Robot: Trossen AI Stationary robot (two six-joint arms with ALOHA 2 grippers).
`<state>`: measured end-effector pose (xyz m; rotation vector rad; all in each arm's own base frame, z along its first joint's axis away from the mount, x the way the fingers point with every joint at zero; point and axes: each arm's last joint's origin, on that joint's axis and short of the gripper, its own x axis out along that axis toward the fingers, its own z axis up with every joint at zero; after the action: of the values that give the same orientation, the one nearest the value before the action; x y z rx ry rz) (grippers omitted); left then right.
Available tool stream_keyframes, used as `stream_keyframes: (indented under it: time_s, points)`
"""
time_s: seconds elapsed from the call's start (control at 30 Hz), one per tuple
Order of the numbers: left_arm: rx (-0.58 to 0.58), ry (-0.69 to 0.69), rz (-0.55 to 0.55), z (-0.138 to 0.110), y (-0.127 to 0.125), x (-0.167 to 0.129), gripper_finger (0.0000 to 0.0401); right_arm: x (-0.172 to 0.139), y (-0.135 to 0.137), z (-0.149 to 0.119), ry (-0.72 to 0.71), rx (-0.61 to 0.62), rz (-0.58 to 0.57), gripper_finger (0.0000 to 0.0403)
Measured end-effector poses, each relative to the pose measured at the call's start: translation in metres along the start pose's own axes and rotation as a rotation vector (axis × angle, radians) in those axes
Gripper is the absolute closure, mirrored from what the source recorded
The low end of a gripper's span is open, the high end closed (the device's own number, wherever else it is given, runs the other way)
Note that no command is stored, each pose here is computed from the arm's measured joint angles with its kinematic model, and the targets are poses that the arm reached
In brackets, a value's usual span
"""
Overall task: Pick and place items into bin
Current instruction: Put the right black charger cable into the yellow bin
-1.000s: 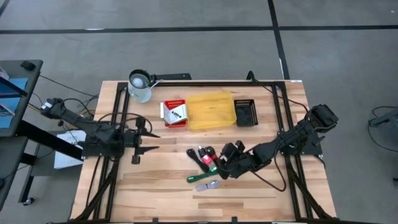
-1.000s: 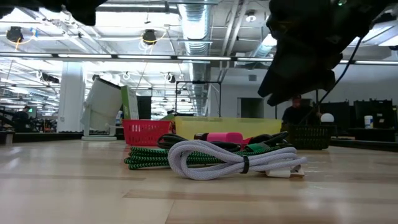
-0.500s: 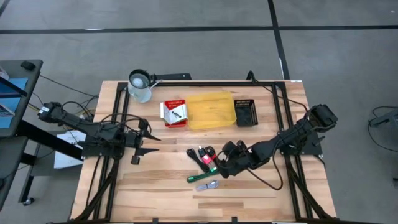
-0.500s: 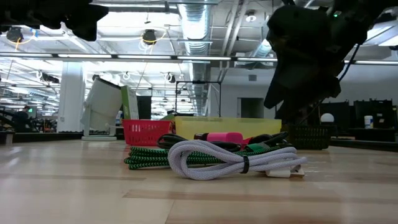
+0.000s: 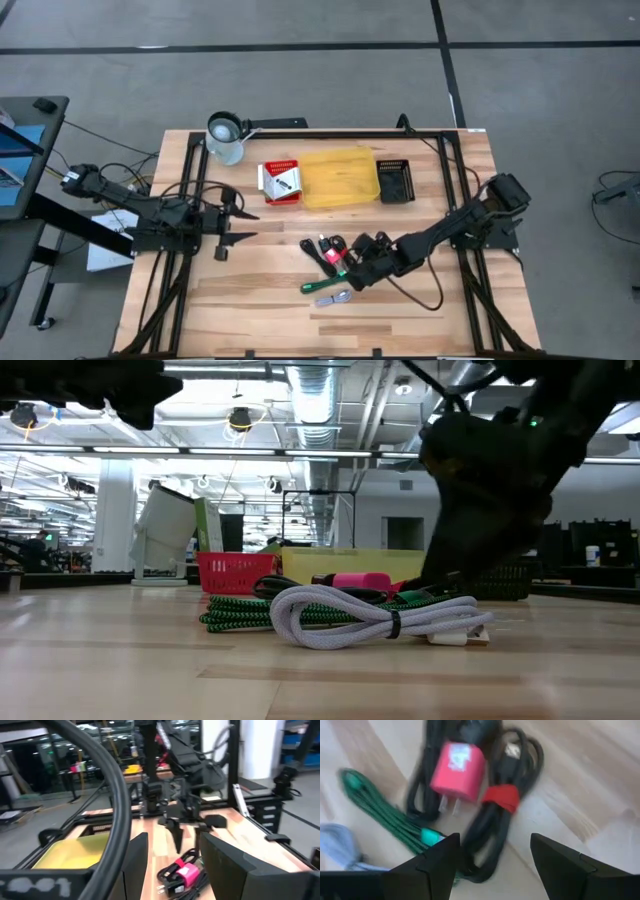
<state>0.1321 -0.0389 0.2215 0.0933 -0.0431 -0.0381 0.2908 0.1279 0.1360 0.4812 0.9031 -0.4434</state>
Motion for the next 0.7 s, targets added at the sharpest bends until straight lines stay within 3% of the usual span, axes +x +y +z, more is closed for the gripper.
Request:
stream_keyframes:
  time_s: [0.4,0.53,0.7]
  points:
    - [-0.018,0.035,0.040,-0.003,0.001,0.000,0.0231,0.005,0.000,0.002,-0.006,0.010,0.002,0.0180]
    - [-0.046,0.060,0.039,-0.006,0.001,0.000,0.0231,0.007,-0.002,0.005,-0.002,0.020,-0.001,0.0226]
    - [-0.071,0.066,0.039,-0.007,0.001,0.000,0.0231,0.009,-0.005,0.009,0.023,0.033,0.009,0.0318]
